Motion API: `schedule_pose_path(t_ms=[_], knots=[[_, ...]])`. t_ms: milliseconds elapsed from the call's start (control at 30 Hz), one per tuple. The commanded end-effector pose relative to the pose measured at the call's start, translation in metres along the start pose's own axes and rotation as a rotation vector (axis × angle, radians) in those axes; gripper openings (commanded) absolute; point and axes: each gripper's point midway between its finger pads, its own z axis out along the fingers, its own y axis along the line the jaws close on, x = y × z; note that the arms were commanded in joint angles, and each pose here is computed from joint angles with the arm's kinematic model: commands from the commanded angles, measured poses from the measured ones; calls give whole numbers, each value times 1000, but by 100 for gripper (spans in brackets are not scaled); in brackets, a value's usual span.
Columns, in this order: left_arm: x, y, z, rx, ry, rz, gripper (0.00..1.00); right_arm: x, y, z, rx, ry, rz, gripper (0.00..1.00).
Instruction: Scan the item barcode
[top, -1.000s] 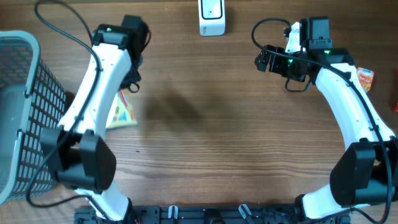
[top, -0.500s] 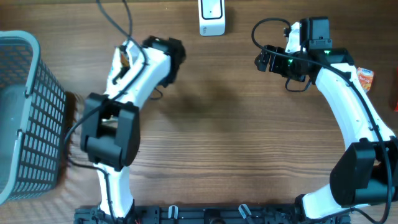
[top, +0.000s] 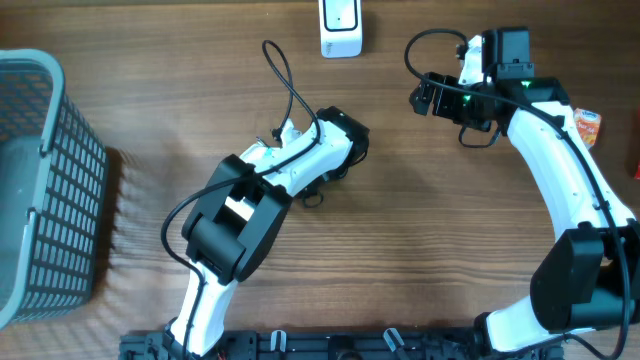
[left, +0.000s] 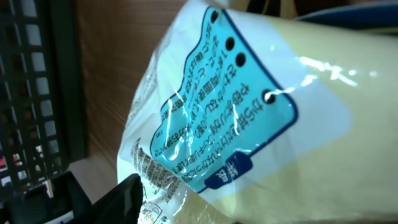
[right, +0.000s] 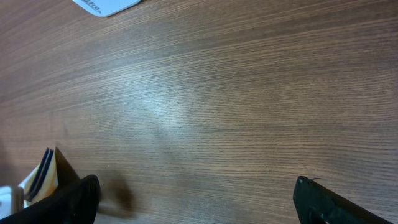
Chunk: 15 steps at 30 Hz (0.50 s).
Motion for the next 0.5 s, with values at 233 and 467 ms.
schedule_pose_path(t_ms=[233,467], knots=[[-28,57,-82,593,73,-193,62,0,-4,4,15,4,10,100],[-46,116,-33,590,134,-426,38,0,-4,4,15,4,11,100]])
